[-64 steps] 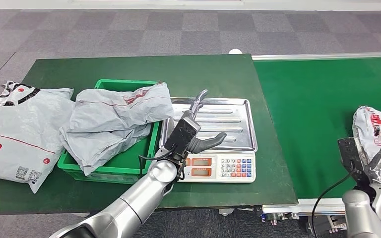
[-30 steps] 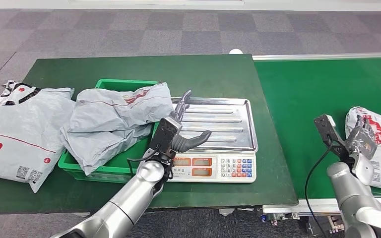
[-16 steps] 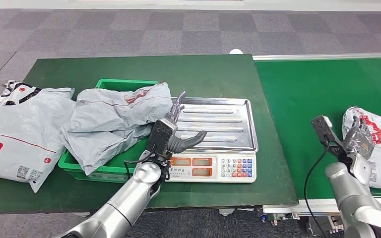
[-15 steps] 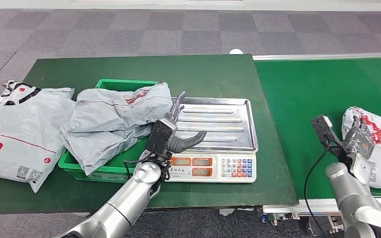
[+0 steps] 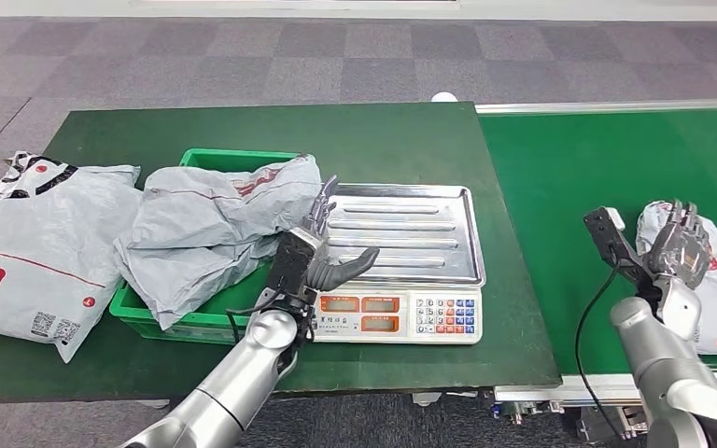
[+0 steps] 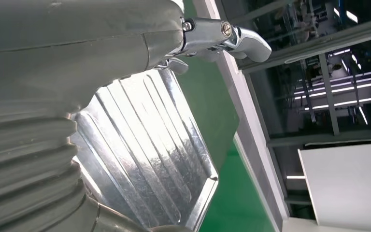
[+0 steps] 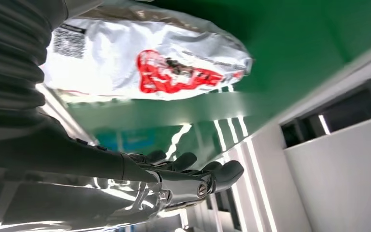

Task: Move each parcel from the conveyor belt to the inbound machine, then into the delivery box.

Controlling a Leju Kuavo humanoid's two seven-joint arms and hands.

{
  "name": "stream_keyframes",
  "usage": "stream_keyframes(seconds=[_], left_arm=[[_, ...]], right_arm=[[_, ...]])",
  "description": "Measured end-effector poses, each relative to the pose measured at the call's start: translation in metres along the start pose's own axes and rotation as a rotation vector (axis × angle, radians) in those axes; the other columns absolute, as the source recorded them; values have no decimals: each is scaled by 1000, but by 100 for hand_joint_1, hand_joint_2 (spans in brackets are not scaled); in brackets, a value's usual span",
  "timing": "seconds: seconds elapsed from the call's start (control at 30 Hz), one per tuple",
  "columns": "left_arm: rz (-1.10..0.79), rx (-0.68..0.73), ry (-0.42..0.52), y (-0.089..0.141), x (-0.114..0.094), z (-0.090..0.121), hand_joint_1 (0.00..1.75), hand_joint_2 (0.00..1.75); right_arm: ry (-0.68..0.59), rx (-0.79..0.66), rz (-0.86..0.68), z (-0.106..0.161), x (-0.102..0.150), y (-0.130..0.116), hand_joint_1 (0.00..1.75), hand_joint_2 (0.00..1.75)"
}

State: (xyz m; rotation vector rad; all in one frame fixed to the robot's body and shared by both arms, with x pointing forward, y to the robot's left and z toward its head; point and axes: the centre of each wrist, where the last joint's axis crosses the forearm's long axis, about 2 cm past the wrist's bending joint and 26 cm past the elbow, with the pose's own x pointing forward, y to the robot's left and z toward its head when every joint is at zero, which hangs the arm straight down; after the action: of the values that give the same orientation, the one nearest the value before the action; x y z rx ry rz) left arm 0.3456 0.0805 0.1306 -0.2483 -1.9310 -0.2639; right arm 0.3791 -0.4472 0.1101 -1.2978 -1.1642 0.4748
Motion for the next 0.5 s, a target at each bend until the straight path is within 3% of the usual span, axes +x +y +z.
stream_keyframes(seconds=[0.03, 0.1, 0.17, 0.33, 0.37, 0.47, 0.5], left_arm=[[1, 7, 0, 1, -1, 1, 0, 175], [3, 17, 1, 2, -1, 3, 0, 175], [5, 23, 1, 3, -2, 4, 0, 175], [6, 32, 2, 5, -2, 6, 0, 175], [5, 35, 2, 5, -2, 7, 0, 175], [-1, 51, 3, 8, -3, 8, 0, 175], [-2, 57, 3, 9, -3, 9, 0, 175]], right_arm=[[-11, -5, -7, 0, 1, 0, 0, 87], [-31, -24, 4, 0, 6, 1, 0, 87], [-44, -44, 68, 0, 13, 2, 0, 175], [-55, -27, 235, -2, 34, 4, 0, 175], [-48, -11, 237, -3, 35, 5, 0, 131], [-31, 51, 233, -2, 36, 7, 0, 131], [-23, 84, 237, -2, 36, 8, 0, 175]])
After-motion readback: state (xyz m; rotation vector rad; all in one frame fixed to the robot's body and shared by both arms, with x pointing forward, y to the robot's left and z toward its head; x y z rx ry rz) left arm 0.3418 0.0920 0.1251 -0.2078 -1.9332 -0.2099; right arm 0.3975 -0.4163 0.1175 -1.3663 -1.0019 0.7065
